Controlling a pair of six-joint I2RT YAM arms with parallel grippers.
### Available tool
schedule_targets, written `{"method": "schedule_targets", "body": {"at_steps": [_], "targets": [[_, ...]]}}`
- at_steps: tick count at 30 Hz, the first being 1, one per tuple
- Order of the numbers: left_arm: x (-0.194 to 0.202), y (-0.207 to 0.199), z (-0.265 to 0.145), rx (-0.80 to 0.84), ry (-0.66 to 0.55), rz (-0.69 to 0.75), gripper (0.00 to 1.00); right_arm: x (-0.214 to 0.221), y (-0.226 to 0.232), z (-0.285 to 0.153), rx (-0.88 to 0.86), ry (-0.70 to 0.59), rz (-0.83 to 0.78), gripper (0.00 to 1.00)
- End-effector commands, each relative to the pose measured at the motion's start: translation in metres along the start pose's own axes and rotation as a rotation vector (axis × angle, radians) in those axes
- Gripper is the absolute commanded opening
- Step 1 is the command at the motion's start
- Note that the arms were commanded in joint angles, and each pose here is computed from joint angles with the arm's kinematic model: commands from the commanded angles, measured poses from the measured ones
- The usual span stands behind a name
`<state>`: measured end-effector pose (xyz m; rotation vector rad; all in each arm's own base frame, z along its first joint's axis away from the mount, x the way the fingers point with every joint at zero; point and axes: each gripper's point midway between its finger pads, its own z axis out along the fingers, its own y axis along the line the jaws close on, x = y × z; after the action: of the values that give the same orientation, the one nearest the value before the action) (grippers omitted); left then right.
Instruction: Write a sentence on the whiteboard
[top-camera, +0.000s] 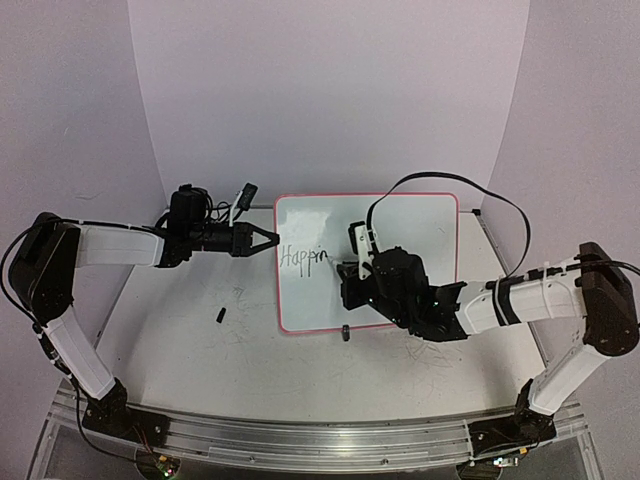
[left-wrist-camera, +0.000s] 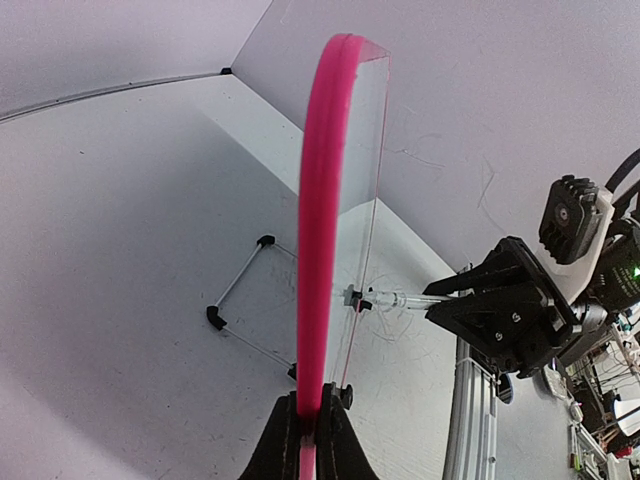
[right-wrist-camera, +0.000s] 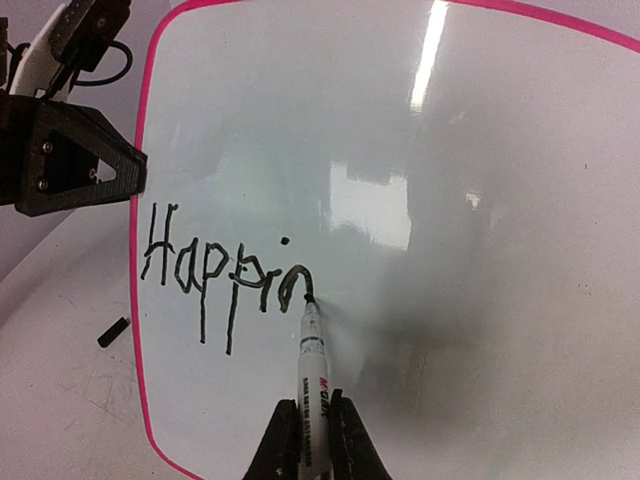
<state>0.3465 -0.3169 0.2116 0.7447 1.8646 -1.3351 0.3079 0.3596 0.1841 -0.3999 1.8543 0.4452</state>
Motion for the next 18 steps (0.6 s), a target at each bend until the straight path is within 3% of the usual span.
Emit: {"method": "schedule_targets", "body": {"at_steps": [1,13,18], "targets": [[-0.011,-0.027,-0.004,0.075,-0.02,0.065,0.0,0.012,-0.008,-0.003,0.023,0.042,-0.003,0.0],[-0.01,-0.026,-0.003,0.075,-0.018,0.063,0.0,0.018,-0.007,-0.006,0.022,0.057,0.006,0.0],[-0.011,-0.026,-0.004,0.073,-0.019,0.064,0.0,-0.004,-0.002,-0.007,0.011,0.001,0.002,0.0]]}}
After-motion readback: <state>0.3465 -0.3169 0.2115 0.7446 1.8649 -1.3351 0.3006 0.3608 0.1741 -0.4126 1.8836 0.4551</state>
